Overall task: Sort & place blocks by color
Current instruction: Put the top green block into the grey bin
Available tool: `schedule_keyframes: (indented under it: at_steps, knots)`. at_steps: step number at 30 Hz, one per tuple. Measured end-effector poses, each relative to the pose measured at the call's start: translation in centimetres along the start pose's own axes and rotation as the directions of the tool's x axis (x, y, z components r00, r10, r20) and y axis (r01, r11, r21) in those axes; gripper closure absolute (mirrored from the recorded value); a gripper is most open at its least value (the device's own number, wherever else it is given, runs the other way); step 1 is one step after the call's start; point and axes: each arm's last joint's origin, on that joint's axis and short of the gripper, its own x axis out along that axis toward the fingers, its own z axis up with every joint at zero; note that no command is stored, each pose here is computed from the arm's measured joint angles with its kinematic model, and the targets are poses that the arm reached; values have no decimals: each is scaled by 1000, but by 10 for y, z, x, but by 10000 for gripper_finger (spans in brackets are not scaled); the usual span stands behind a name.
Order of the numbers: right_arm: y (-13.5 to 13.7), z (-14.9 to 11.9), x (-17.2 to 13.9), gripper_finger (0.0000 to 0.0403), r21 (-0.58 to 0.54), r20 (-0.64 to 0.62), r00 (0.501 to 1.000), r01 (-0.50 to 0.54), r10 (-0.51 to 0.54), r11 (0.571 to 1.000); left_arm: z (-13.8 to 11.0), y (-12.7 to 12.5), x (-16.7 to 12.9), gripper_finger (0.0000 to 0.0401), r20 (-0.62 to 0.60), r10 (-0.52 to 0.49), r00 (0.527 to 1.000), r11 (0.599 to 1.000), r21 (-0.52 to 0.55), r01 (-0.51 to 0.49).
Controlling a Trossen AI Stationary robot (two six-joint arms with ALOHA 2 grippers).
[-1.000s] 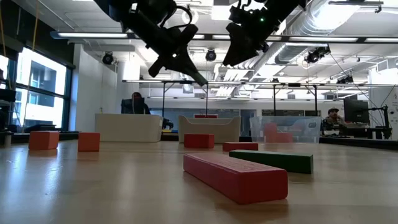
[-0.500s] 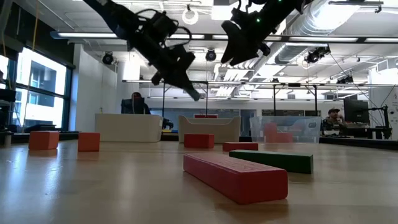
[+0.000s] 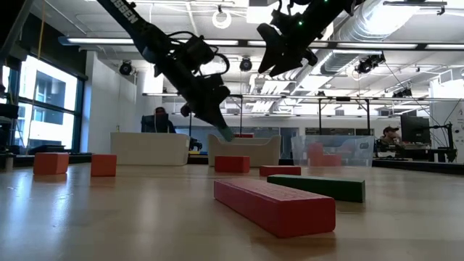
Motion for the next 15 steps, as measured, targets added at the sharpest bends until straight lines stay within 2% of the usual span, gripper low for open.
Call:
schedule_keyframes:
  at_steps: [15]
  knots:
    - [0,0,0,214,25,-1,1000,-2,2,1000,-13,0,15,362,-64,0,998,1000,3,0]
